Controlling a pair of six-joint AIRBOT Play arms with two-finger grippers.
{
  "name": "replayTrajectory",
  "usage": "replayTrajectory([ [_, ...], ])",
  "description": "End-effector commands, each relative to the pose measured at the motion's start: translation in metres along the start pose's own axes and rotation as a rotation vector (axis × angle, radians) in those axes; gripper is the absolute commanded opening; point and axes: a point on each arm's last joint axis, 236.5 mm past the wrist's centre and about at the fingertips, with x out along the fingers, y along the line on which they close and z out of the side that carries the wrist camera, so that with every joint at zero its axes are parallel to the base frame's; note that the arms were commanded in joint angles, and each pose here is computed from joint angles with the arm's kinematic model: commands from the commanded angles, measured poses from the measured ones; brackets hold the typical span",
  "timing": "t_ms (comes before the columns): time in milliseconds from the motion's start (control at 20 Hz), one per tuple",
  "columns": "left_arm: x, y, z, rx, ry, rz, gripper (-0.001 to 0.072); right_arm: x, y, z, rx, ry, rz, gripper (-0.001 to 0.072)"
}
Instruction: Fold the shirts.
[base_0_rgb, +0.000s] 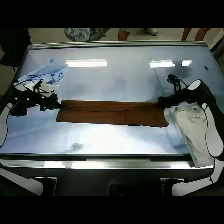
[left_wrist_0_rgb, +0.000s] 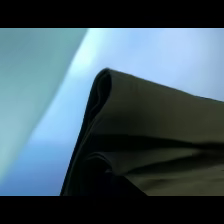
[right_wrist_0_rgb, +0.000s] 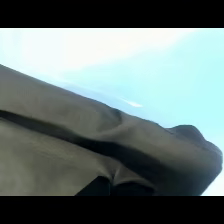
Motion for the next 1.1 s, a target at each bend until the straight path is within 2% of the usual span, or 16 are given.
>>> replayTrajectory([
  [0, 0.014, -0.001, -0.005, -0.023, 0.042, 0.000, 0.0138, 0.000, -0.008, -0.013, -0.028, 0.061, -0.035, 0.0073],
  [50, 0.007, -0.002, -0.005, -0.019, 0.046, -0.004, 0.0468, -0.008, -0.004, -0.012, -0.054, 0.058, -0.032, 0.0373],
  [100, -0.004, -0.003, -0.004, -0.016, 0.050, -0.009, 0.0610, -0.019, 0.000, -0.012, -0.139, 0.057, -0.025, 0.0701],
  [200, -0.030, -0.004, 0.001, -0.011, 0.017, -0.015, 0.0603, -0.042, -0.009, -0.023, -0.154, 0.075, -0.035, 0.0706],
  [400, -0.082, -0.020, 0.008, 0.039, -0.108, -0.016, 0.0599, -0.053, -0.036, -0.064, 0.047, 0.152, 0.092, 0.0711],
  [700, -0.126, -0.064, -0.001, 0.150, -0.203, -0.022, 0.0598, -0.006, -0.015, -0.061, 0.199, 0.138, 0.337, 0.0717],
  [1050, -0.143, -0.118, -0.024, 0.276, -0.239, -0.040, 0.0597, 0.014, -0.010, -0.060, 0.295, 0.146, 0.408, 0.0717],
])
